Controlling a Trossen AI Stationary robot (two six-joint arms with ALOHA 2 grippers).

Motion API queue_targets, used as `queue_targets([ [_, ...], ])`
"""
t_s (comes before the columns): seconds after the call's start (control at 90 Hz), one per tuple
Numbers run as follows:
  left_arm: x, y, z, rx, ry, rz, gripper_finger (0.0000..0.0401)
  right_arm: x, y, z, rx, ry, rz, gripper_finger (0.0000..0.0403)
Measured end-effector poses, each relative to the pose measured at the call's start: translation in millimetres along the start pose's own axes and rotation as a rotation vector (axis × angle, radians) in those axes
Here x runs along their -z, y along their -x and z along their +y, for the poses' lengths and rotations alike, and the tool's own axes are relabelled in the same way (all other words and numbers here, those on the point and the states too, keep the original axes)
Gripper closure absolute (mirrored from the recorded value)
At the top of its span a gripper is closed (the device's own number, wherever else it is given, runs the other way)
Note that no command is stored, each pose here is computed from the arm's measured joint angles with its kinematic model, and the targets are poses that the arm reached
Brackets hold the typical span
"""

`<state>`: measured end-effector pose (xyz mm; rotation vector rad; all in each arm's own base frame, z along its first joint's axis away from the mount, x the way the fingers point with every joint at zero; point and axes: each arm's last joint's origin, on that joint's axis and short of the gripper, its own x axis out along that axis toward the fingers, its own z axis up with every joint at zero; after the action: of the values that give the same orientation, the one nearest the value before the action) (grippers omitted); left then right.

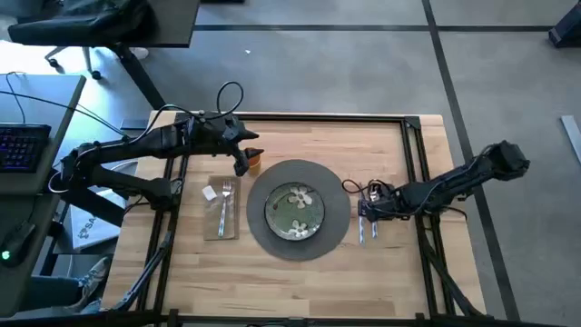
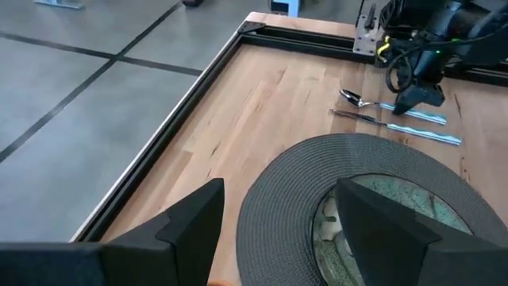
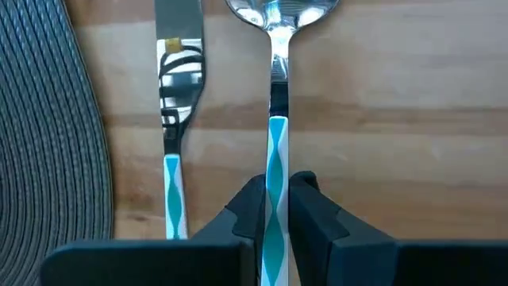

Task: Set table place
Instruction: Move the white patterned spoon to the right of the white patterned knife

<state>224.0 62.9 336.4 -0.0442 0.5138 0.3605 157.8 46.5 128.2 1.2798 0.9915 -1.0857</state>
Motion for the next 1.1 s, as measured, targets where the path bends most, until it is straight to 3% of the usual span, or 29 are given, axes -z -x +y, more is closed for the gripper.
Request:
queue_targets([
  [0.9, 0, 0, 0, 0.000, -0.001, 0.000, 0.0178, 10, 2, -3, -0.028, -0.032, -0.021, 0.0377],
  [1.1, 2, 0, 0, 0.000, -0.009, 0.016, 0.0178, 10, 2, -2, -0.032, -0.020, -0.026, 0.0344],
])
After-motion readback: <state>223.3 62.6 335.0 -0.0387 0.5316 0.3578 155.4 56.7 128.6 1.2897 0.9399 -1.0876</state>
